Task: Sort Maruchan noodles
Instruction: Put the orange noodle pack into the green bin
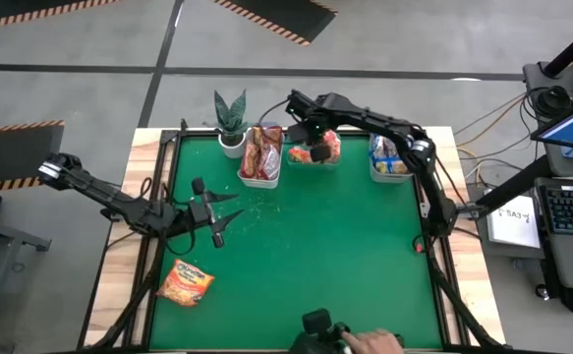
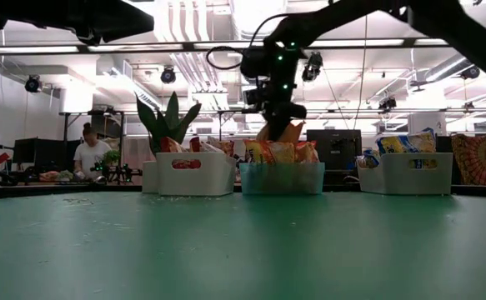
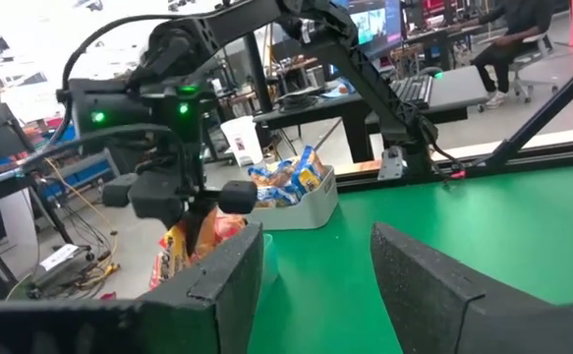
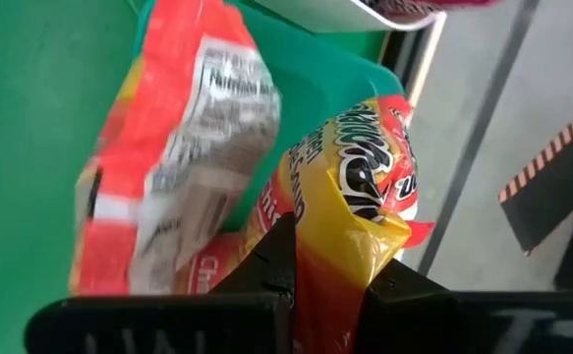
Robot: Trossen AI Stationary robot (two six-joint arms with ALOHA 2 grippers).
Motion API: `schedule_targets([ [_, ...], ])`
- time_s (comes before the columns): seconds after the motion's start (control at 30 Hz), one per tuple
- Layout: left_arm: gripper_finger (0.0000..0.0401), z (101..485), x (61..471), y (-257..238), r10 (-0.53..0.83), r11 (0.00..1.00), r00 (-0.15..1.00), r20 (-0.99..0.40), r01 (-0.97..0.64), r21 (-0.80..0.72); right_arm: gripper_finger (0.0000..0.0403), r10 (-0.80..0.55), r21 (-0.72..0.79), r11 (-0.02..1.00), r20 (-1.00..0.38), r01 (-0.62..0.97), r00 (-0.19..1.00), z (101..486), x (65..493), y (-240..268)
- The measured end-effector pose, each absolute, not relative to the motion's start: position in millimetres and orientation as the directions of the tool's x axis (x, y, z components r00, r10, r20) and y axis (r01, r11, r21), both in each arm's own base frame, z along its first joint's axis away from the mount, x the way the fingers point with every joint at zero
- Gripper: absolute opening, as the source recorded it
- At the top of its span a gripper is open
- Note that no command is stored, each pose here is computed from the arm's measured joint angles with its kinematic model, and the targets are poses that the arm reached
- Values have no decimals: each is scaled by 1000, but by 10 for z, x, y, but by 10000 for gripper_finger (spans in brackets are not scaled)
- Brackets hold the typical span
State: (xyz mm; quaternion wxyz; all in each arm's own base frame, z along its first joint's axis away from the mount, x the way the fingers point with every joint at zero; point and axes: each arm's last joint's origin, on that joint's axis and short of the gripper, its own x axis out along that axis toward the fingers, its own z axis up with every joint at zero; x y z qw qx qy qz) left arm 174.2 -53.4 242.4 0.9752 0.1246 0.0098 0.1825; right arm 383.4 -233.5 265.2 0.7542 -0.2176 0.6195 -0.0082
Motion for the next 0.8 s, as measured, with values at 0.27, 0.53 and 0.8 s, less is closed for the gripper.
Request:
schedule_targets([
  [0.27, 173, 2396, 1744, -535, 358, 905, 934, 4, -348, 247, 29, -272, -320, 906, -942, -277, 198, 2491, 3956, -2409],
  [0.53, 173, 2392, 1745, -535, 358, 905, 934, 1, -348, 245, 31, -281, -329, 914, -936, -238, 212, 2517, 3975, -2421],
  [0.8, 173, 2392, 1745, -534, 358, 906, 934, 1, -348, 240, 33, -273, -324, 899, -941, -295, 199, 2555, 3964, -2390],
])
